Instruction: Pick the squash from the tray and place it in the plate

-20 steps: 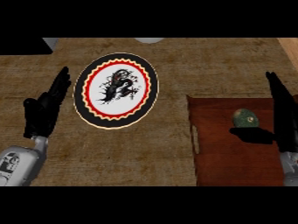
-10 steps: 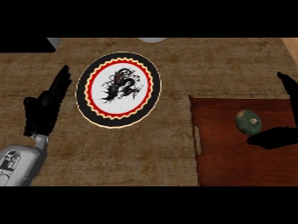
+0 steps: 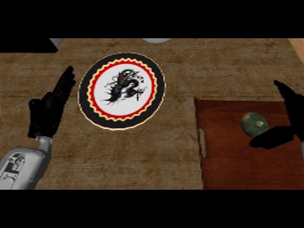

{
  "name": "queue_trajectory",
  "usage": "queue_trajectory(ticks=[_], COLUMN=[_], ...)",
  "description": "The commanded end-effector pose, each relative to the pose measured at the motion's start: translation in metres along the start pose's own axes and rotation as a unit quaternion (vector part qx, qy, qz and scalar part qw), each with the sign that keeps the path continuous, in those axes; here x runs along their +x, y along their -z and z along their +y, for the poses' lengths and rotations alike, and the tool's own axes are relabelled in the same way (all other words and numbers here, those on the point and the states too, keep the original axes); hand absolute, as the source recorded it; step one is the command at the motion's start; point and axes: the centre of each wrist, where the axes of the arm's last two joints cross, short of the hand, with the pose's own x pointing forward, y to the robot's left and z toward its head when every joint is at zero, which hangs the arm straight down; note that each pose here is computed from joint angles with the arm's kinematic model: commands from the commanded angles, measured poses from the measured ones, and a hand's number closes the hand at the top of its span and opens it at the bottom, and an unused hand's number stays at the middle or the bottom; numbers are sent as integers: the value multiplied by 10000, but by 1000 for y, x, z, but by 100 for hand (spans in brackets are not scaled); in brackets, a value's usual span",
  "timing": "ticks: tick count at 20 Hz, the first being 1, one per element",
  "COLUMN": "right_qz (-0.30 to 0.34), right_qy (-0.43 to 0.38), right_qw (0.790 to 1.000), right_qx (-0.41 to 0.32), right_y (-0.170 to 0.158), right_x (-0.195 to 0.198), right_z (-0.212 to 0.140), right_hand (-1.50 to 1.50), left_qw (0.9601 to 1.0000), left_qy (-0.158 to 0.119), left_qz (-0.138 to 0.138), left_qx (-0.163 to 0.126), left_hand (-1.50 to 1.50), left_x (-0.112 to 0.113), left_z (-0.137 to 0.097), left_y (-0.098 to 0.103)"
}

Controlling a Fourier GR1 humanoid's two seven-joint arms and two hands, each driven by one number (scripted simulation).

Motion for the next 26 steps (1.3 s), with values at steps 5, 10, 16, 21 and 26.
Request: queue_trajectory(ticks=[5, 10, 16, 21, 26], right_qz=[318, 356, 452, 533, 266], right_qy=[-354, -235, -290, -419, -404], right_qw=[9977, 9974, 9964, 9952, 9988], right_qx=[482, 574, 657, 712, 102], right_y=[39, 31, 40, 62, 65], right_x=[-6, -19, -29, -44, -40], right_z=[35, 42, 56, 67, 70], right_hand=[-150, -150, -150, -150, 150], left_qw=[9999, 9999, 9999, 10000, 9999], left_qy=[-95, -55, -63, -12, -80], left_qz=[-35, 43, 74, -20, 51], left_qx=[-25, -78, -85, -53, 45], left_hand=[0, 0, 0, 0, 0], left_x=[5, -8, -9, -16, 10], left_z=[0, -4, 7, -6, -9], left_y=[5, 15, -7, 0, 11])
